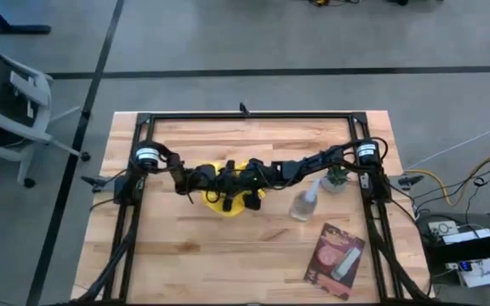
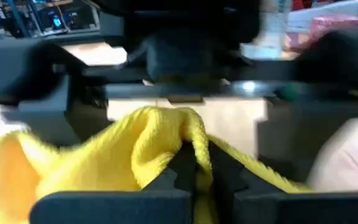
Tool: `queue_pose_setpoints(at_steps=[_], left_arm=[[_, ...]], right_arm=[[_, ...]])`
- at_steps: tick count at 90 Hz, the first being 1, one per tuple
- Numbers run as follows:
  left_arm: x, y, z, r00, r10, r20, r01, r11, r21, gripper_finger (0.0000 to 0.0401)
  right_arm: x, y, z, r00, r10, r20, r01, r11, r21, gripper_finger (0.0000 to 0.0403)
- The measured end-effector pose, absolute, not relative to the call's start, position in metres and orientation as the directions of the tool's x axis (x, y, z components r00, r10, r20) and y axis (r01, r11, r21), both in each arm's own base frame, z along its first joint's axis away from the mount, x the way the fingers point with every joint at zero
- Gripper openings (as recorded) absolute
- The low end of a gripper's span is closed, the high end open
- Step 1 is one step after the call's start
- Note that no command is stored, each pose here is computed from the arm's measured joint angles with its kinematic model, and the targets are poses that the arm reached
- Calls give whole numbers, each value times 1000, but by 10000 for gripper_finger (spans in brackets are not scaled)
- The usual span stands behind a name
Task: Apply microfiber cloth
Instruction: Wipe the front of the pink cellphone with a microfiber cloth
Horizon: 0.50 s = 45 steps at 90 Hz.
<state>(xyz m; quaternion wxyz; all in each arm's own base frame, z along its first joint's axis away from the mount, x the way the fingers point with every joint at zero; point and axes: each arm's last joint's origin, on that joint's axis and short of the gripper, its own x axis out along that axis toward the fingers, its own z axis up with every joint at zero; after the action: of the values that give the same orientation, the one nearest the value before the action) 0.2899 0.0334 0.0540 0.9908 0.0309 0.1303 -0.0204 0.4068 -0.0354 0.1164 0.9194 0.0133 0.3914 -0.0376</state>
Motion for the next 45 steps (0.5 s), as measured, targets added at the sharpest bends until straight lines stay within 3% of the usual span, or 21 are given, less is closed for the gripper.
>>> queue_pose_setpoints(at_steps=[27, 45], left_arm=[[213, 37, 57, 881, 266, -392, -233, 964, 131, 2], [175, 38, 61, 777, 470, -418, -435, 882, 182, 2]], right_arm=[[407, -36, 117, 692, -61, -720, 82, 997, -5, 331], [407, -36, 117, 693, -61, -719, 82, 997, -5, 330]])
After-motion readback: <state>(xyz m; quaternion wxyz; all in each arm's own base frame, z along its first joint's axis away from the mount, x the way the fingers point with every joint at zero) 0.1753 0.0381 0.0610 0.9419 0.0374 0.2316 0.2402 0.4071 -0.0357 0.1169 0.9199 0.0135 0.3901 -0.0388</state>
